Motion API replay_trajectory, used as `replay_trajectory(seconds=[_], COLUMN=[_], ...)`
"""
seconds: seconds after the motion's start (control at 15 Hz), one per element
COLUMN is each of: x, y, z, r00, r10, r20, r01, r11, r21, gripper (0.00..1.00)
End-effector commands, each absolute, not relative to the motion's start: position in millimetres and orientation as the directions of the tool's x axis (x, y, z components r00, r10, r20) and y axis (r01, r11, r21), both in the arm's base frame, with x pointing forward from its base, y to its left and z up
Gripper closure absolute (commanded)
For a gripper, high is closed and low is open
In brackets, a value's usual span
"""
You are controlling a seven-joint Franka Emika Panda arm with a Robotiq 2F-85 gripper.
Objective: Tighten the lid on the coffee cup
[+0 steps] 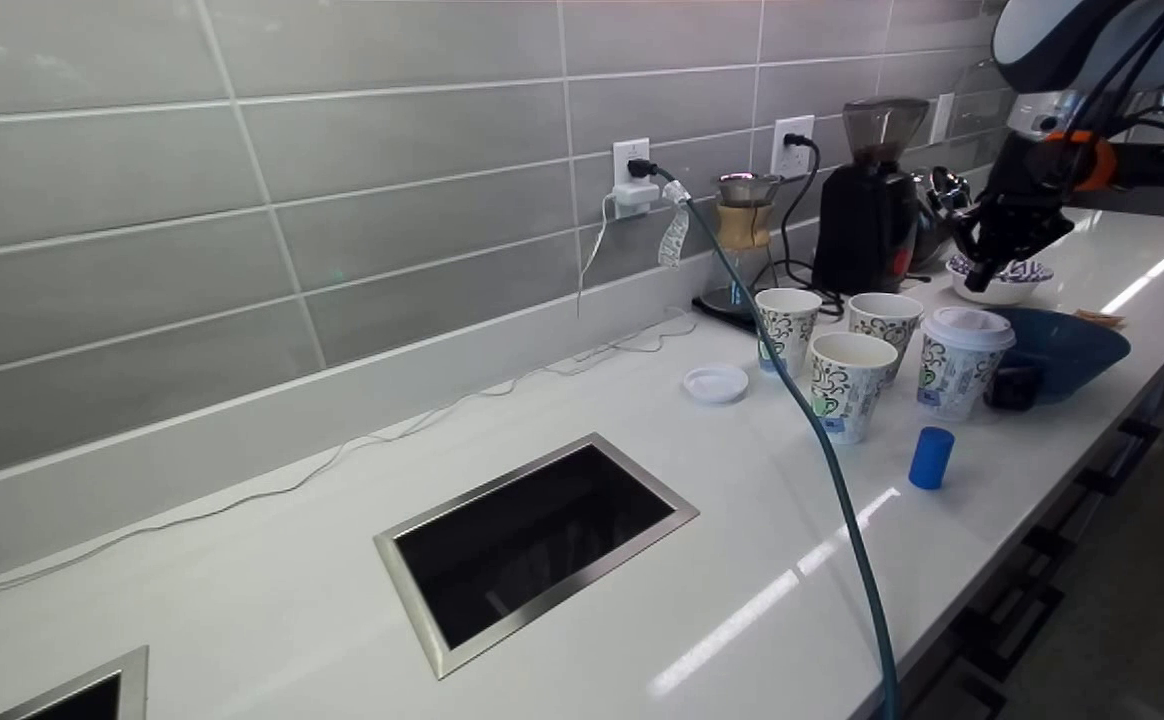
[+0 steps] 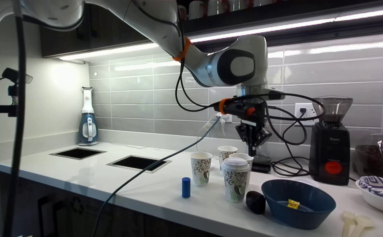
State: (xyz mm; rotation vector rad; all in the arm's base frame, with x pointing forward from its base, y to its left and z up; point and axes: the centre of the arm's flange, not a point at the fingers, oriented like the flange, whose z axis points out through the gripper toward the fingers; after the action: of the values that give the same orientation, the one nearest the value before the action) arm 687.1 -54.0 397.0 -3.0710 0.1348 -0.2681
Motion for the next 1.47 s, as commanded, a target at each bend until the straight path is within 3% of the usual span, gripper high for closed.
replay_trajectory(seconds=[0.0, 1.4], x=[709, 714], y=[-41, -24], z=[394, 356], r00=[0.983, 0.986], r10=[-0.136, -0.163], r20=[0.125, 0.044], r01=[-0.126, -0.161], r11=[-0.988, -0.986], r21=[-0.086, -0.045], gripper=[1.0, 1.0])
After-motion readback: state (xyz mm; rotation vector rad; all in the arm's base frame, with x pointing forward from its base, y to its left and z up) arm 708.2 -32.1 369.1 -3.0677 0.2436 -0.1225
